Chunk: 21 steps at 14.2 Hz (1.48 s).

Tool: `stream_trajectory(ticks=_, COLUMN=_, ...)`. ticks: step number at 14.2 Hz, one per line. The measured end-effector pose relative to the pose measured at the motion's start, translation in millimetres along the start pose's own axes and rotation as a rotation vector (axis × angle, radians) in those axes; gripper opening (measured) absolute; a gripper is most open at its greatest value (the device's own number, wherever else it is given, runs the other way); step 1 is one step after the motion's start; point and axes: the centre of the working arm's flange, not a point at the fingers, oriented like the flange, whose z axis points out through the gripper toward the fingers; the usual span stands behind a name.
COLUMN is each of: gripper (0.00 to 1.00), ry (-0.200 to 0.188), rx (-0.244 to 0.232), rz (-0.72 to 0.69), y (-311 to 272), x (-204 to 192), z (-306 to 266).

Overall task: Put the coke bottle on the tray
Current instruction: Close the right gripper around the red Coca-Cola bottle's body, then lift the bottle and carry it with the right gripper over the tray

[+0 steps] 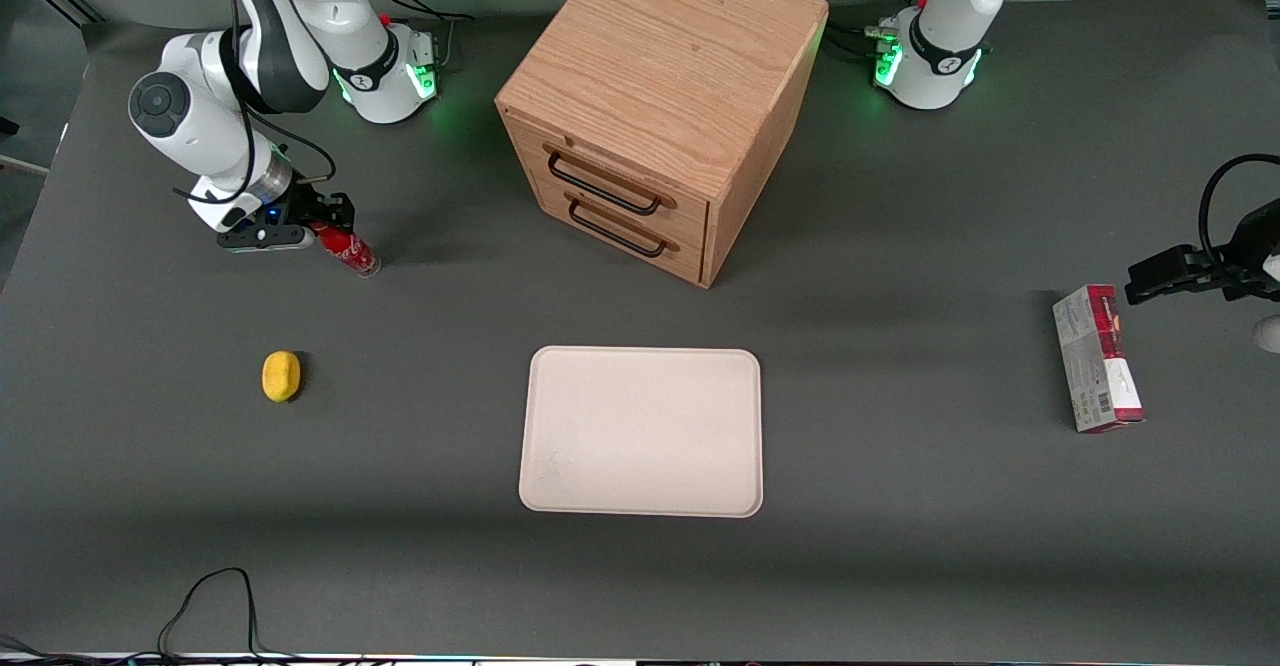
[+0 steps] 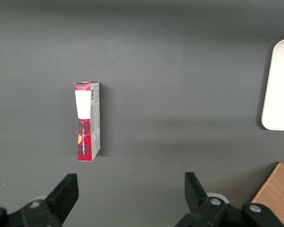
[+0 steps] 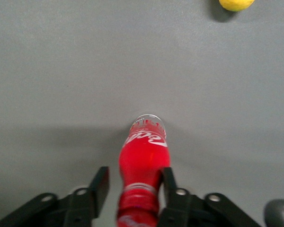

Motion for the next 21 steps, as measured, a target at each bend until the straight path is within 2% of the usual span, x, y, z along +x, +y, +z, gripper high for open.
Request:
stream_trajectory(ticks=1, gripper=0.37, ry=0.003, rx=0.002, rz=0.005, y=2, x=1, z=-2)
stream_trajectory(ticks=3, gripper=0.35, ry=-0.005, rx=0.005, rz=0.016, y=6, x=6, z=-12)
stream_trajectory(ticks=5, gripper=0.35, ry=0.005, rx=0.004, rz=0.023, y=10, x=24, z=-40)
stream_trajectory(ticks=7, gripper=0.35, ry=0.021, rx=-0.001, rz=0.023, y=10, x=51, z=-83)
stream_trajectory(ticks=11, gripper=0.35, ry=-0.010, rx=-0.033, rz=0.046, y=-36, x=118, z=-198)
stream_trajectory(ticks=13, gripper=0.35, ry=0.018, rx=-0.032, rz=0.077, y=-74, x=152, z=-242)
stream_trajectory(ticks=15, gripper=0.35, ry=0.055, rx=-0.009, rz=0.088, y=-118, x=185, z=-269)
stream_trajectory(ticks=16, gripper=0.35, ry=0.061, rx=0.007, rz=0.081, y=-141, x=198, z=-275)
stream_trajectory(ticks=21, gripper=0.35, ry=0.065, rx=0.112, rz=0.073, y=-242, x=263, z=-246)
